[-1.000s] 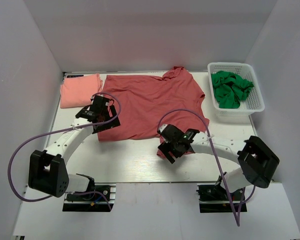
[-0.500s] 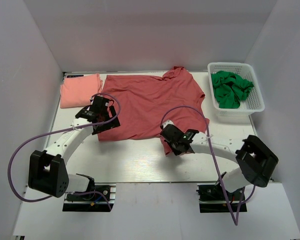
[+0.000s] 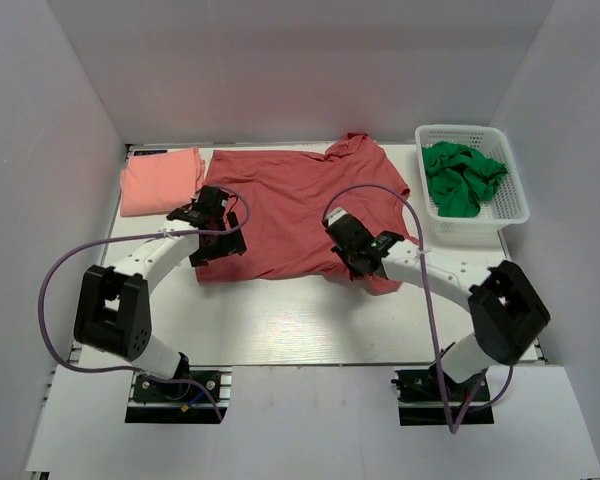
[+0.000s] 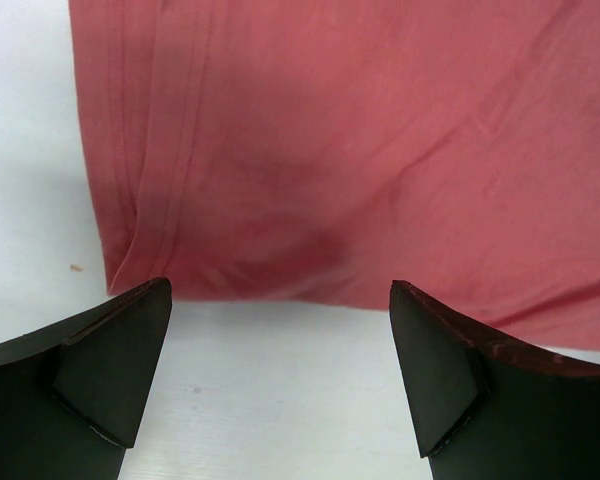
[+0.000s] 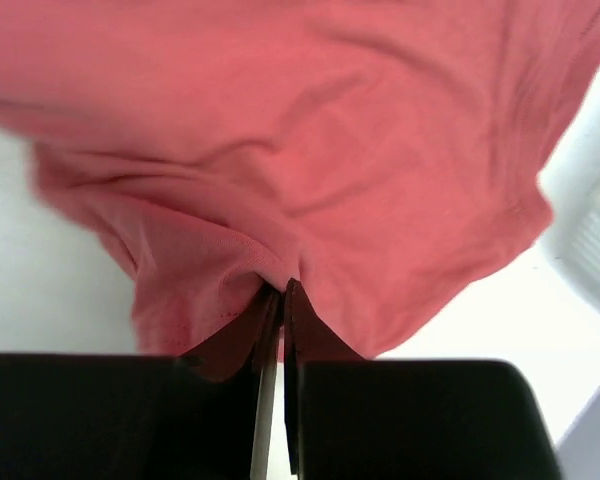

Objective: Fold and stack the t-shirts
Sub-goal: Flatten out the tshirt

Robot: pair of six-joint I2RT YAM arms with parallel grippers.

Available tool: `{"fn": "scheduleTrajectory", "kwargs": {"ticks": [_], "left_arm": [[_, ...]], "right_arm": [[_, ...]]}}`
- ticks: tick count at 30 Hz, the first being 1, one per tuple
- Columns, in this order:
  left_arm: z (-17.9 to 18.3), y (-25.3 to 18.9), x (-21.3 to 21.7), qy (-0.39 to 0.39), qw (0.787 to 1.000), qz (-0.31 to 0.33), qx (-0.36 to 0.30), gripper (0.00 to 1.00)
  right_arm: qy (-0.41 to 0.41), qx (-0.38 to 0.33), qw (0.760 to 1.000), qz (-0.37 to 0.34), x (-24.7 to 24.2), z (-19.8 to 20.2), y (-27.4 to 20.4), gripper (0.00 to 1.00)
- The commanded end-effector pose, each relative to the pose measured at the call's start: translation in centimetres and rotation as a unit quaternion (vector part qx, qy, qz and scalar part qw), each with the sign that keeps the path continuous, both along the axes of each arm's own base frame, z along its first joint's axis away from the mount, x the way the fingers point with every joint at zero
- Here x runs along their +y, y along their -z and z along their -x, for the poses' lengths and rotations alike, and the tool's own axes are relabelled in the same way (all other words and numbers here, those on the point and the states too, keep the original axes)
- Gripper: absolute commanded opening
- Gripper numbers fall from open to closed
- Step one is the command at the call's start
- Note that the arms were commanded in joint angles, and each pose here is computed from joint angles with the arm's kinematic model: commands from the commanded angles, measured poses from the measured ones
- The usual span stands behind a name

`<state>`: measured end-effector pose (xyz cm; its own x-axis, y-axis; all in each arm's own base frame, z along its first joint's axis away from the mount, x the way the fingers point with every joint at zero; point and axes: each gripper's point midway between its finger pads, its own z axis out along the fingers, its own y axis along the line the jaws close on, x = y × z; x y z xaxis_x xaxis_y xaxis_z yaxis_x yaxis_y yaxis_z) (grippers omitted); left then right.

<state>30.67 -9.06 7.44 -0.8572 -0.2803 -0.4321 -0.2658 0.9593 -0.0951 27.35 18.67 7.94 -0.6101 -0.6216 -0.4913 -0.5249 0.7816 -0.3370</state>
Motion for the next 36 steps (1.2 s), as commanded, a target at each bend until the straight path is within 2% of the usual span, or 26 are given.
{"fn": "scheduleTrajectory", "kwargs": {"ticks": [1,2,5,6,9,10,11,14,15,17,18,19,23,24,29,32,35,36], "left_arm": [[-1.8,-1.7,-0.7,0.006,1.0,0.01,-0.024,1.0],[-2.1,-1.4,-0.7,0.01,1.0,0.007,-0.019,1.0],[-2.3,-0.8,-0.8,0.01,1.0,0.004,-0.011,1.0],[-2.2,-0.5,-0.8,0.01,1.0,0.003,-0.006,1.0],[-2.9,-0.2,-1.2,0.012,1.0,0.006,-0.004,1.0],[-2.9,-0.2,-1.2,0.012,1.0,0.006,-0.003,1.0],[-2.8,0.3,-1.1,0.012,1.0,0.004,0.004,1.0],[-3.1,0.4,-1.0,0.01,1.0,-0.001,0.003,1.0],[-3.3,0.1,-1.1,0.01,1.0,0.0,-0.001,1.0],[-3.3,0.1,-1.1,0.01,1.0,0.001,-0.001,1.0],[-3.4,0.1,-0.8,0.005,1.0,0.001,-0.001,1.0],[-3.4,0.1,-0.8,0.005,1.0,0.001,-0.001,1.0],[-3.1,-0.4,-1.0,0.009,1.0,0.012,-0.009,1.0],[-2.6,-0.3,-1.5,0.017,1.0,0.017,-0.007,1.0],[-2.4,0.1,-2.1,0.026,0.999,0.037,-0.009,1.0],[-2.3,0.1,-2.4,0.024,0.999,0.044,-0.008,1.0],[-2.1,0.0,-2.3,0.024,0.999,0.044,-0.009,1.0],[-2.1,0.0,-2.3,0.024,0.999,0.044,-0.009,1.0]], "right_arm": [[-0.007,-0.036,0.999,0.013,-0.4,-4.5,-1.8,0.08],[-0.008,-0.041,0.999,0.012,-0.5,-5.2,-2.0,0.08],[0.003,-0.071,0.997,0.011,-1.3,-8.7,-3.6,0.16],[-0.002,-0.074,0.997,0.005,-1.6,-10.1,-3.3,0.24],[-0.012,-0.069,0.998,0.005,-1.6,-12.2,-3.4,0.31],[-0.015,-0.062,0.998,0.008,-1.6,-12.5,-3.0,0.41],[-0.012,-0.062,0.998,0.006,-1.1,-13.8,-3.1,0.43],[0.014,-0.048,0.999,0.01,-1.9,-13.9,-3.6,0.45],[0.012,-0.036,0.999,0.003,-1.8,-13.2,-3.7,0.45],[0.004,-0.039,0.998,-0.042,-1.1,-11.5,-6.0,0.51],[-0.003,-0.019,0.998,-0.052,-1.1,-10.0,-5.8,0.57],[-0.028,-0.007,0.994,-0.102,0.3,-8.4,-7.1,0.69],[-0.036,0.014,0.986,-0.164,0.0,-2.9,-8.7,0.82],[-0.055,0.053,0.979,-0.19,0.6,-0.2,-7.7,0.9],[-0.111,0.096,0.959,-0.242,2.3,4.6,-6.3,0.9],[-0.121,0.133,0.954,-0.239,3.5,6.1,-3.8,0.9],[-0.105,0.136,0.963,-0.205,3.7,5.5,-1.3,0.9],[-0.06,0.117,0.973,-0.189,2.9,4.6,-0.8,0.9]]}}
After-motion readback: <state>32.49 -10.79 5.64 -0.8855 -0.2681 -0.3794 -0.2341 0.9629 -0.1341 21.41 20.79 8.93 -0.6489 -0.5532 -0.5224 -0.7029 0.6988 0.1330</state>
